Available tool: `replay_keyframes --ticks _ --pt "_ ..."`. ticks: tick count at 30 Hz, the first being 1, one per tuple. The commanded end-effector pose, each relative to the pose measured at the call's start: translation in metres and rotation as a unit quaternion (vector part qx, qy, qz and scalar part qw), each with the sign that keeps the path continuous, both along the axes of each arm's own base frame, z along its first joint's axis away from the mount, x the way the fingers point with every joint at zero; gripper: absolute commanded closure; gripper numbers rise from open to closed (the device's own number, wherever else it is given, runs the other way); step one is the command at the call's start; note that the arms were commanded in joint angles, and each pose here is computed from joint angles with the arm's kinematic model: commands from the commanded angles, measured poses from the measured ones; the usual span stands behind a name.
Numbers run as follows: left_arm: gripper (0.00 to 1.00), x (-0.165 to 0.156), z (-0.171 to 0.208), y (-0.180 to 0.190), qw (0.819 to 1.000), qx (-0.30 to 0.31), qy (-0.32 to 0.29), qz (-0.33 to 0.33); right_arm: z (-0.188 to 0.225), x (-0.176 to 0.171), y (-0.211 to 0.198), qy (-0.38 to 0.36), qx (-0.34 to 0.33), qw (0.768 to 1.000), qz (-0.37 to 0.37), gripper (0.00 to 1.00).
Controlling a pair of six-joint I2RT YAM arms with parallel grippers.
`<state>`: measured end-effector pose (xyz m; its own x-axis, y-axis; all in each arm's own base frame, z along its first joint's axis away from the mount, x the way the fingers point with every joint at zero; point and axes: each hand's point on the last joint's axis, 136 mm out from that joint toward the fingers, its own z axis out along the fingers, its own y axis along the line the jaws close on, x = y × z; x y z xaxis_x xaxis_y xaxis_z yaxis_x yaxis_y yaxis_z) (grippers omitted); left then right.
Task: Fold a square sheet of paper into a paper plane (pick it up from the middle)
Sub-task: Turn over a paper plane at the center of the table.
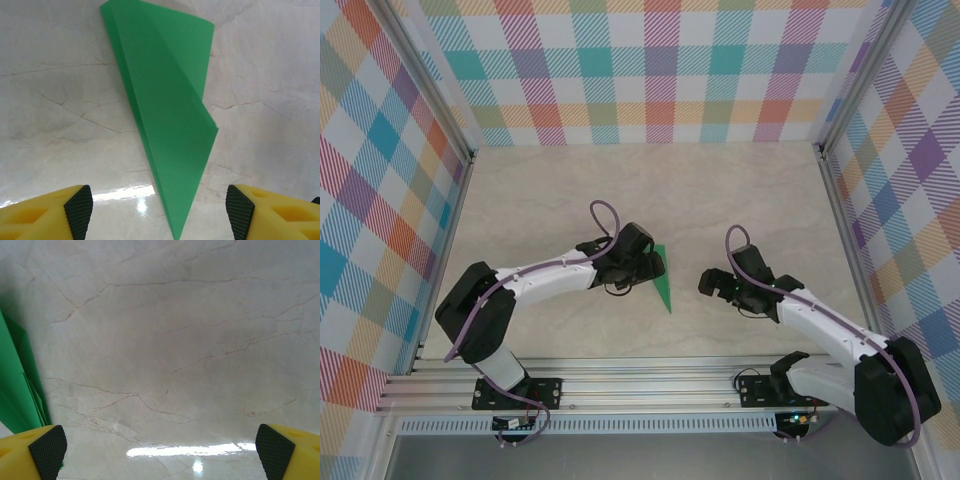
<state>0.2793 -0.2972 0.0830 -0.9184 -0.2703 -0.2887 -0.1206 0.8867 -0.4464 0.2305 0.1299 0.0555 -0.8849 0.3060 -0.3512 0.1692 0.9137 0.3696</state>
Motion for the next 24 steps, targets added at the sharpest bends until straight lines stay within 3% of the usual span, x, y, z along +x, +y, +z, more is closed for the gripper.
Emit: replay_keyframes --ticks 1,24 --pt "0.26 0.001 -0.001 -0.004 1.0 0.028 0.0 0.015 0.011 0.013 0.019 -0.008 0.043 0.999 0.016 0.0" --pt "0.3 0.002 -0.029 -0.023 0.997 0.062 0.038 0.016 0.001 0.02 0.04 0.026 0.059 0.996 0.058 0.0"
